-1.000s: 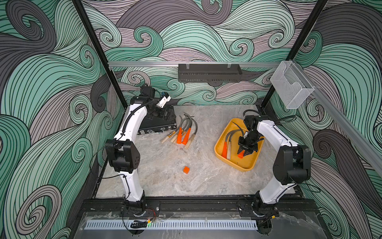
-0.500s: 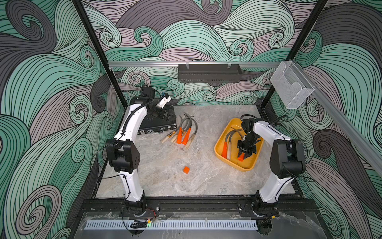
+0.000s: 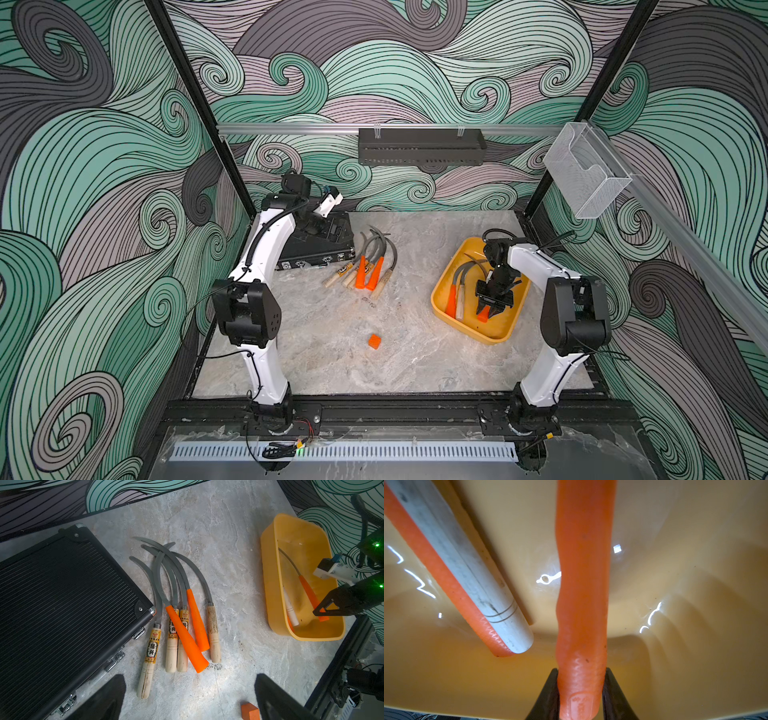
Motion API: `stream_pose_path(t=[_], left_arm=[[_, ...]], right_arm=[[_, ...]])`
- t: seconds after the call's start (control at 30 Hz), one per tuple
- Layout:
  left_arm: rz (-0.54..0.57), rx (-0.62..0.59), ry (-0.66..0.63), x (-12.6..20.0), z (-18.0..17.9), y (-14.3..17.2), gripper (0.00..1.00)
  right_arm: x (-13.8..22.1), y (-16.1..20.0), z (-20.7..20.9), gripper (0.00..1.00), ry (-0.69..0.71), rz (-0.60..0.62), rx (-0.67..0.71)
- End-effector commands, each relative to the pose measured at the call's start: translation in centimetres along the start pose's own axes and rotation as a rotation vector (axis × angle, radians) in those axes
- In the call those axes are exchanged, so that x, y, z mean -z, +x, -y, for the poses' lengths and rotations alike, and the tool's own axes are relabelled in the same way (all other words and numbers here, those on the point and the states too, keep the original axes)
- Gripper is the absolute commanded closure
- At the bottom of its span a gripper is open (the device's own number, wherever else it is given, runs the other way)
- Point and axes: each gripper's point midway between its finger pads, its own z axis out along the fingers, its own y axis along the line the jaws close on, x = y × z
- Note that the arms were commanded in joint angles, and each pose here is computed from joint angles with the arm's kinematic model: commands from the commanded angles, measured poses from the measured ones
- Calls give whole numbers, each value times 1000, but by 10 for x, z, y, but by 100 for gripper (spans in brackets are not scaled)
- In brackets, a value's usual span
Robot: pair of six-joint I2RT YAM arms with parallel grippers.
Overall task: Put small sickles into storage boxes
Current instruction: Place the sickle in the storage box.
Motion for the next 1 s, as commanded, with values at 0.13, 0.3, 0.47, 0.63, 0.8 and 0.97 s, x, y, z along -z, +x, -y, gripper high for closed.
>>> stream_pose_path(t=[0.13,0.3,0.47,0.63,0.8,0.97], left_arm=[[-3,39,24,0,-8,3,3],[-7,38,24,1,-7,6,3],[-8,32,21,2,-6,10,2],[-9,23,15,3,-6,12,2],[-15,26,17,2,-6,13,2],[-15,28,15,3,-8,13,2]], right_arm=[[-10,-5,6,80,35,-19,9],[-15,-3,6,74,41,-31,14],[-18,-4,8,68,52,-41,18],[-21,-6,8,67,58,-50,23],[-25,-6,8,62,63,-62,30],[-25,-7,7,56,70,-61,37]])
